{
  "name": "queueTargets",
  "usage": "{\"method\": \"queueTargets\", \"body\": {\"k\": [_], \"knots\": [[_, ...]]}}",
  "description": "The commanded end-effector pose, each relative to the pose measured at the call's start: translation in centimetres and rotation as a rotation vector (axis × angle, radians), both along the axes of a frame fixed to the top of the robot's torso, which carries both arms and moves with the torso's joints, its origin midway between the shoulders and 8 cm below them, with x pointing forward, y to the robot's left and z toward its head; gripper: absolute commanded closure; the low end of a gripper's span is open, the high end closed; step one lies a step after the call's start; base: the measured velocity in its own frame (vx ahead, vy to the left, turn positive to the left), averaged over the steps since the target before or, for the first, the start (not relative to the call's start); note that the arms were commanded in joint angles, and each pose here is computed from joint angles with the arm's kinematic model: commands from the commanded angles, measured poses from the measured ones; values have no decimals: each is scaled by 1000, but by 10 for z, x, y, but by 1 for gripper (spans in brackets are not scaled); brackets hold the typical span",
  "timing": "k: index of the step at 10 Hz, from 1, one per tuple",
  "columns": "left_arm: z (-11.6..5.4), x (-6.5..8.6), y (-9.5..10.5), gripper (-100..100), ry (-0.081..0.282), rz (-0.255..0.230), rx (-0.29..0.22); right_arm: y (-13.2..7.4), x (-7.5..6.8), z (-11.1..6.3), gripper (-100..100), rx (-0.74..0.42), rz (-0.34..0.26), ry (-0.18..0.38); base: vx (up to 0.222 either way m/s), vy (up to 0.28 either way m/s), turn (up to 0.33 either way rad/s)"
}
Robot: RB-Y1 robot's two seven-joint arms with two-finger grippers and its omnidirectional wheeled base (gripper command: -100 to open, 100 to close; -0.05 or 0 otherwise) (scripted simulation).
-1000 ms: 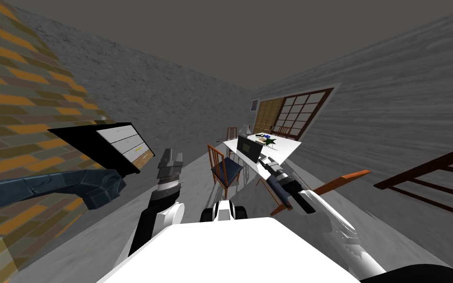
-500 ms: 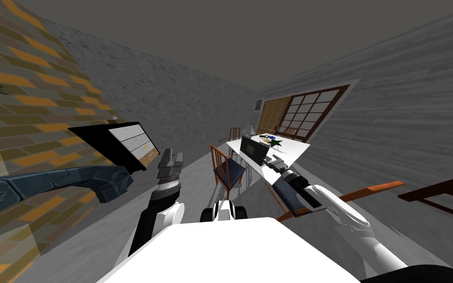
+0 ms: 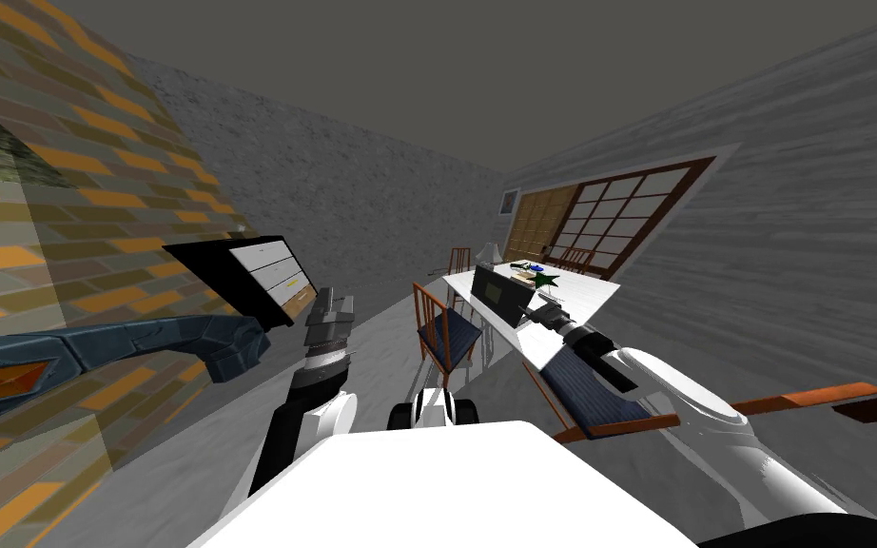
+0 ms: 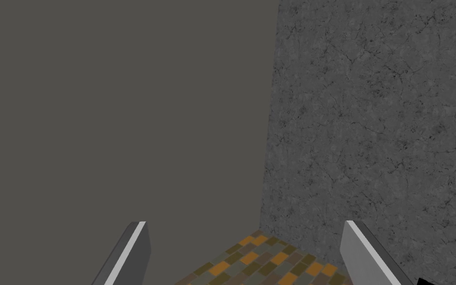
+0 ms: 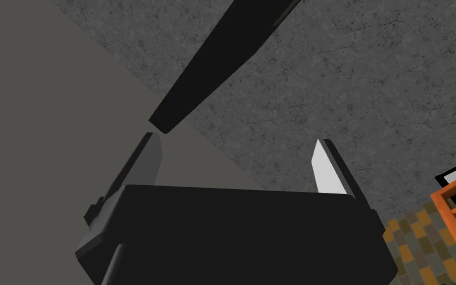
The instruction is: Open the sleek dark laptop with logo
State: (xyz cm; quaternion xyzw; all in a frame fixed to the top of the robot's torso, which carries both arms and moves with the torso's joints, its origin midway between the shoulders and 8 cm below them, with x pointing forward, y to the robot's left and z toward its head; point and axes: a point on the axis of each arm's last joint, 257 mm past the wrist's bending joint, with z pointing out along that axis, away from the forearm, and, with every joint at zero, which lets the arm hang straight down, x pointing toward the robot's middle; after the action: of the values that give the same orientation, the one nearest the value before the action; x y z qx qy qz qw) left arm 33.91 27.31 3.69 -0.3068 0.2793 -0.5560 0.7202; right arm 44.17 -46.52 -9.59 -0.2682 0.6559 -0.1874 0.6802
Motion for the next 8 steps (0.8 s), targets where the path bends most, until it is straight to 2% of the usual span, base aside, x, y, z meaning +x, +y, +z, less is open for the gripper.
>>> {"method": "queueTargets", "body": {"k": [1,3,5,6,8], "knots": [[0,0,0,0,0,0,0,-22,6,12,-100,-145,-27,4,40,14,67],[0,0,0,0,0,0,0,-37,9,21,-100,-241,-46,6,31,14,64],[0,0,0,0,0,0,0,-33,6,19,-100,-213,-41,5,7,2,9],[0,0,0,0,0,0,0,-33,6,19,100,-213,-41,5,0,0,0],[0,0,0,0,0,0,0,-42,7,18,100,-140,-43,33,14,-47,37]]}}
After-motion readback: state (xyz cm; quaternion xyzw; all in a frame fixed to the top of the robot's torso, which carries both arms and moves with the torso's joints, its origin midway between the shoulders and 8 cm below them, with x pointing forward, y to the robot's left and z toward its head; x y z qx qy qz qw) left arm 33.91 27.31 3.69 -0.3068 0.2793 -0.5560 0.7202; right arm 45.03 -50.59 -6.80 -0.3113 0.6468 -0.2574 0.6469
